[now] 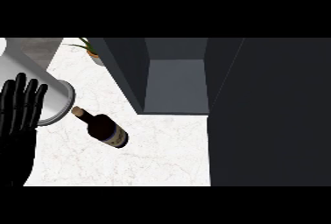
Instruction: Pick up the wine, place it into the cabinet and close the cabinet
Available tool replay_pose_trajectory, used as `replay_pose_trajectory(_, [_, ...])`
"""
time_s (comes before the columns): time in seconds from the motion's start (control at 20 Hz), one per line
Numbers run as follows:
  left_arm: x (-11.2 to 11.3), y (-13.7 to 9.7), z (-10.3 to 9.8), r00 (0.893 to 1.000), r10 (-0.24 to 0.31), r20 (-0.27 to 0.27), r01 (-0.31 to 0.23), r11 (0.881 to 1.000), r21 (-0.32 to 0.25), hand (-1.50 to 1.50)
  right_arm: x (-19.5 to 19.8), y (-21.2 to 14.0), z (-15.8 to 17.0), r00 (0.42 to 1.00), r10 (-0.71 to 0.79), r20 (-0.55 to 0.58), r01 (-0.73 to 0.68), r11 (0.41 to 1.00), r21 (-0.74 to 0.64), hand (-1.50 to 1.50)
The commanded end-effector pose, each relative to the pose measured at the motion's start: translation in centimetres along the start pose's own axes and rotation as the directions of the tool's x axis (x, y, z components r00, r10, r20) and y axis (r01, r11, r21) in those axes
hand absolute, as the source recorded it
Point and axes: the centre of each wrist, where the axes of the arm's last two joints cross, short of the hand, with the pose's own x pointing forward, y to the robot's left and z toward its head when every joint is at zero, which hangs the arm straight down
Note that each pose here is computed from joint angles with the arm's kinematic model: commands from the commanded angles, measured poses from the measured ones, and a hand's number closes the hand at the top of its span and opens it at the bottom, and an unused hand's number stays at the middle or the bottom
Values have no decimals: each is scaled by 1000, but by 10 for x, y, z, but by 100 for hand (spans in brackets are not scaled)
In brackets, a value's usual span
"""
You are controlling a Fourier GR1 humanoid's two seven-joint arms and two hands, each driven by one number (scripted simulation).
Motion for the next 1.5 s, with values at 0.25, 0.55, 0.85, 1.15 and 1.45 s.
replay_pose_trajectory(0.25, [10,-3,-30,955,-294,-35,276,845,458,-150,12,-7,21,998,-5,57,6,1000,-19,-150])
replay_pose_trajectory(0.55, [-1,-57,-67,986,139,-89,-71,844,531,-150,18,0,29,977,-153,-149,185,955,234,-150])
replay_pose_trajectory(0.85, [-4,-88,-98,986,141,-92,-67,829,555,-150,48,-6,38,972,-165,-167,199,956,214,-150])
replay_pose_trajectory(1.15, [5,-93,-94,984,148,-102,-67,831,552,-150,59,-11,44,974,-156,-165,188,962,198,-150])
replay_pose_trajectory(1.45, [13,-104,-63,983,157,-95,-79,830,552,-150,62,-6,33,974,-147,-170,179,965,192,-150])
